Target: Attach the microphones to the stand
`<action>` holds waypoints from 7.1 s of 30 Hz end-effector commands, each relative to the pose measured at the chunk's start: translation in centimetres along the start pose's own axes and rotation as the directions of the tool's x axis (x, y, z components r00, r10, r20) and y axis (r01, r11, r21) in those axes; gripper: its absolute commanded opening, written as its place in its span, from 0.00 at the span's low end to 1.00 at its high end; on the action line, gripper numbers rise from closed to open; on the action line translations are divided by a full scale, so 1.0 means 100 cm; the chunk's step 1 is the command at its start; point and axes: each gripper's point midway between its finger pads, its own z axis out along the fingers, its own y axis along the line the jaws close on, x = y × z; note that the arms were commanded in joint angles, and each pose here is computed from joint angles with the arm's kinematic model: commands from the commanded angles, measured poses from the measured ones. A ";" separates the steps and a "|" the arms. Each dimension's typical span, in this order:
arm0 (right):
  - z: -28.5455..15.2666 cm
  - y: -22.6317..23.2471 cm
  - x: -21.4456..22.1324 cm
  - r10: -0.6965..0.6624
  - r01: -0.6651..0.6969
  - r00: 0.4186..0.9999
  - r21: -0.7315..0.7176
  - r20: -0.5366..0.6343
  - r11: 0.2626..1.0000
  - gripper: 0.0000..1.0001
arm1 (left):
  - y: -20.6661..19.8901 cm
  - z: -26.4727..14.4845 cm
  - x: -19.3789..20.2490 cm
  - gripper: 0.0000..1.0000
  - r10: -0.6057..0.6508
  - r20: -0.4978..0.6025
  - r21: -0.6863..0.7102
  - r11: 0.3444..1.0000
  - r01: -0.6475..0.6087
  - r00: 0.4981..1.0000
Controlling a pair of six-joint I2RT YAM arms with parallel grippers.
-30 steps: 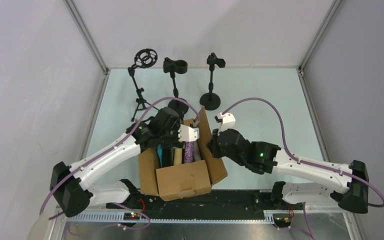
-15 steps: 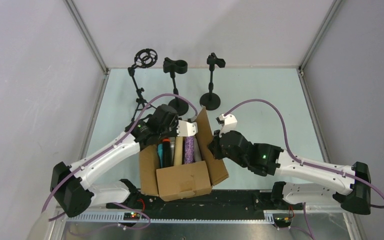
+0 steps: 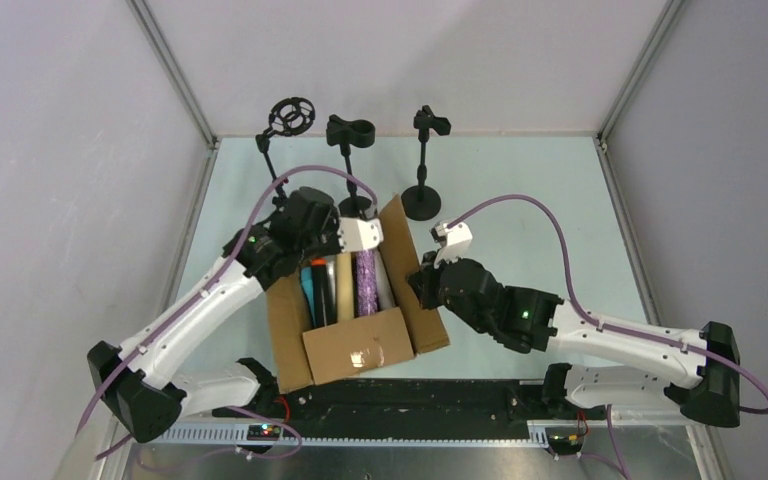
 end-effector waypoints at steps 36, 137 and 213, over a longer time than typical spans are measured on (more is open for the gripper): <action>-0.036 0.159 0.008 -0.436 0.467 0.883 -0.403 0.173 0.787 0.61 | 0.080 -0.092 -0.023 0.00 -0.226 0.119 -0.342 0.905 0.254 0.967; 0.068 0.113 0.014 -0.376 0.357 0.926 -0.423 0.042 0.833 0.72 | 0.080 -0.103 -0.021 0.00 -0.189 0.114 -0.359 0.908 0.218 0.975; -0.031 0.071 0.143 -0.524 0.515 0.851 -0.150 -0.031 0.844 0.19 | 0.062 -0.072 -0.008 0.00 -0.107 -0.020 -0.317 0.944 0.095 0.994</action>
